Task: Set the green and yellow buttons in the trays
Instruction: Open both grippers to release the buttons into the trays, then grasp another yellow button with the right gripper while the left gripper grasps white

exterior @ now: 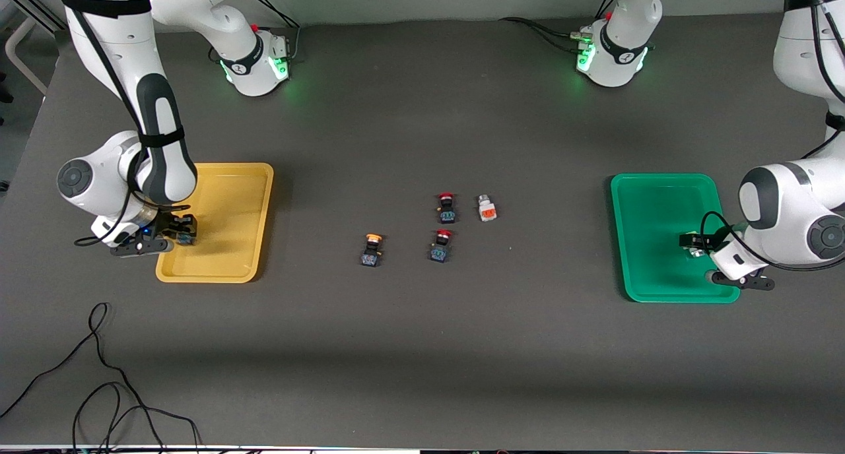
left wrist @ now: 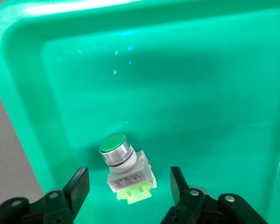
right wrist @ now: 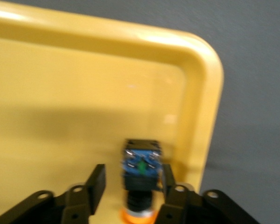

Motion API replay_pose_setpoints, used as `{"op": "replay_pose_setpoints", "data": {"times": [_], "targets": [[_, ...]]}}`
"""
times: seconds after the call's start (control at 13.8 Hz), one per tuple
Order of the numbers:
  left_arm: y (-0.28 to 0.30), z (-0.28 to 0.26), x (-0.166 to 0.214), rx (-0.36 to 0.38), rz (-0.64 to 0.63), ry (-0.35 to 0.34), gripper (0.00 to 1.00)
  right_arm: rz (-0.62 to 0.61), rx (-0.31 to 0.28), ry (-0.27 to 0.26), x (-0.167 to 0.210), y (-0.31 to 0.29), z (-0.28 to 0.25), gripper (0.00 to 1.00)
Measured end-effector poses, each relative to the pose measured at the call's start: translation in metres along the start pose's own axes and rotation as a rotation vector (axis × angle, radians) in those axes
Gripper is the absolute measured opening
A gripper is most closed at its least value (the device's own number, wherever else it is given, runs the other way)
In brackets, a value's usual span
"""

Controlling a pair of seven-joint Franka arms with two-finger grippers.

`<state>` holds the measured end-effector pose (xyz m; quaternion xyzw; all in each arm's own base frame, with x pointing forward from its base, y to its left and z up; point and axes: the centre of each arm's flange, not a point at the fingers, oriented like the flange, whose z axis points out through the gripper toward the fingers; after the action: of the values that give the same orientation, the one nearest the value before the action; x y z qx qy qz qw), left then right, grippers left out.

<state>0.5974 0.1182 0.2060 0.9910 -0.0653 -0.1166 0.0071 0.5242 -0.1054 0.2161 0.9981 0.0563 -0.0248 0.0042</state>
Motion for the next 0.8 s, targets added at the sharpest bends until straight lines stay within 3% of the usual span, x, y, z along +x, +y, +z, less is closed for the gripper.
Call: {"op": "replay_pose_setpoints", "data": {"times": [0.22,0.29,0.51,0.8], "targets": [[0.018,-0.013,-0.001,-0.021,-0.004,-0.031,0.78,-0.019,0.063,-0.028,0.032,-0.005,-0.040,0.96],[0.032,-0.020,-0.001,-0.027,-0.026,-0.042,0.78,-0.014,0.065,-0.049,0.041,-0.008,-0.056,1.00],[0.108,-0.040,0.007,-0.028,-0.111,-0.060,0.78,0.035,0.073,-0.115,0.075,-0.052,-0.116,1.00],[0.253,-0.052,0.010,-0.060,-0.261,-0.061,0.78,0.149,0.040,-0.089,0.106,-0.174,-0.160,1.00]]}}
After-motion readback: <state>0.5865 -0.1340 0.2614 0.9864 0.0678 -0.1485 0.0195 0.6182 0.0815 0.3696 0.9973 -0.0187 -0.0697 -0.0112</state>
